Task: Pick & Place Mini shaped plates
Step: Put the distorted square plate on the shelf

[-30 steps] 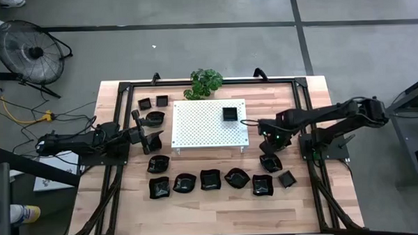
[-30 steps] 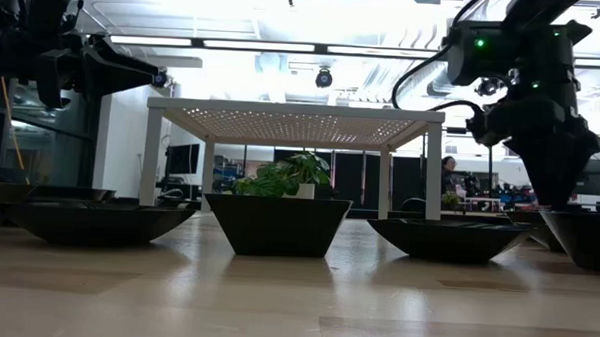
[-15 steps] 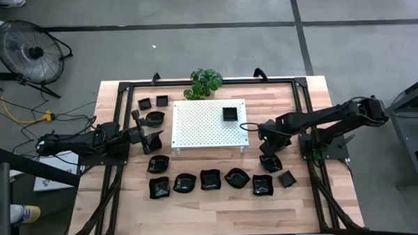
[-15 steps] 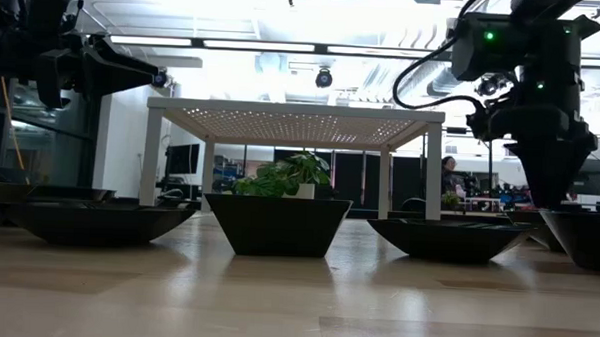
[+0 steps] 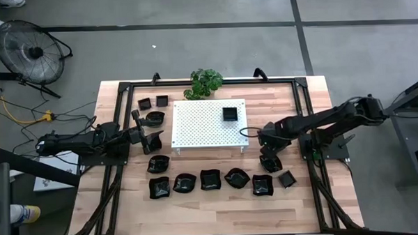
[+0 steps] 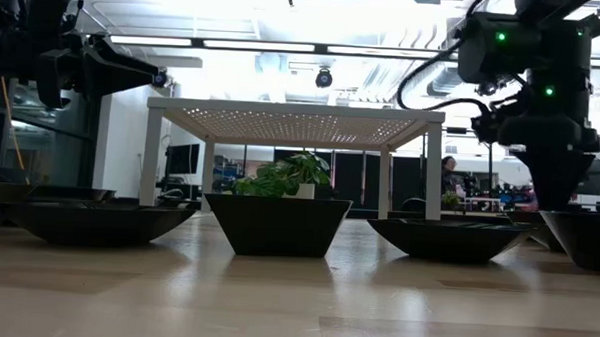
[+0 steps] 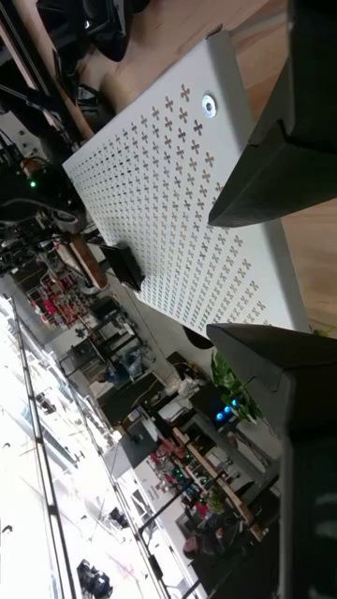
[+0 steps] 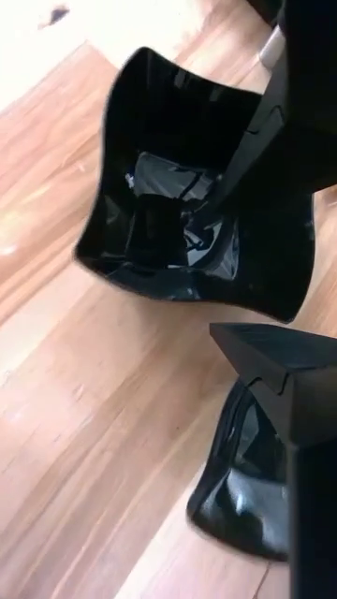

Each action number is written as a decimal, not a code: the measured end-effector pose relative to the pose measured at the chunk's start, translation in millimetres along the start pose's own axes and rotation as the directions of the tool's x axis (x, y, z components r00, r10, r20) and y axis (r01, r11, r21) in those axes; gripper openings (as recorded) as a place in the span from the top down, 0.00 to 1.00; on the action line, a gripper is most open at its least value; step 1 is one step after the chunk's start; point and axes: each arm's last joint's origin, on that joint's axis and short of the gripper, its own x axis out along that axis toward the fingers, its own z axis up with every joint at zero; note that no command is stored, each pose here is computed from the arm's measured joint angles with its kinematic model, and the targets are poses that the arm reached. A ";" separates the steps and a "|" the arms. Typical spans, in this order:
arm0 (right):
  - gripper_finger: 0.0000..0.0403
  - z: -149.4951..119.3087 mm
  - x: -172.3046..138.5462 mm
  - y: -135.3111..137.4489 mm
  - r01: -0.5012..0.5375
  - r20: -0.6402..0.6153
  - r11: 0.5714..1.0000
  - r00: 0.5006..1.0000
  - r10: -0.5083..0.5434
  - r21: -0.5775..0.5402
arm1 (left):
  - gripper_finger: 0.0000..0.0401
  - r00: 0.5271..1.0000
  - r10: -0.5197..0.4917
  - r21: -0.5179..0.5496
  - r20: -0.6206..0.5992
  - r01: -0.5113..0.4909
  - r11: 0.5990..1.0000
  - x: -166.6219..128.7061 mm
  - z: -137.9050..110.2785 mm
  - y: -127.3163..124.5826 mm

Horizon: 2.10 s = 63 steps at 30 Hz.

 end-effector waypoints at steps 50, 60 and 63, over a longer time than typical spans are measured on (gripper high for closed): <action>0.96 -2.2 14.0 -1.0 -0.047 0.035 0.998 0.998 0.048 -0.034 | 0.56 1.000 0.000 0.000 0.000 0.000 1.000 0.0 0.0 0.0; 0.99 2.5 -3.6 1.5 -0.015 0.029 0.998 0.999 0.017 -0.061 | 0.56 1.000 0.000 0.000 0.000 0.000 1.000 0.0 0.0 0.0; 0.99 6.4 -18.0 3.1 0.011 0.037 0.998 0.999 -0.009 -0.067 | 0.56 1.000 0.000 0.000 0.000 0.000 1.000 0.0 0.0 0.0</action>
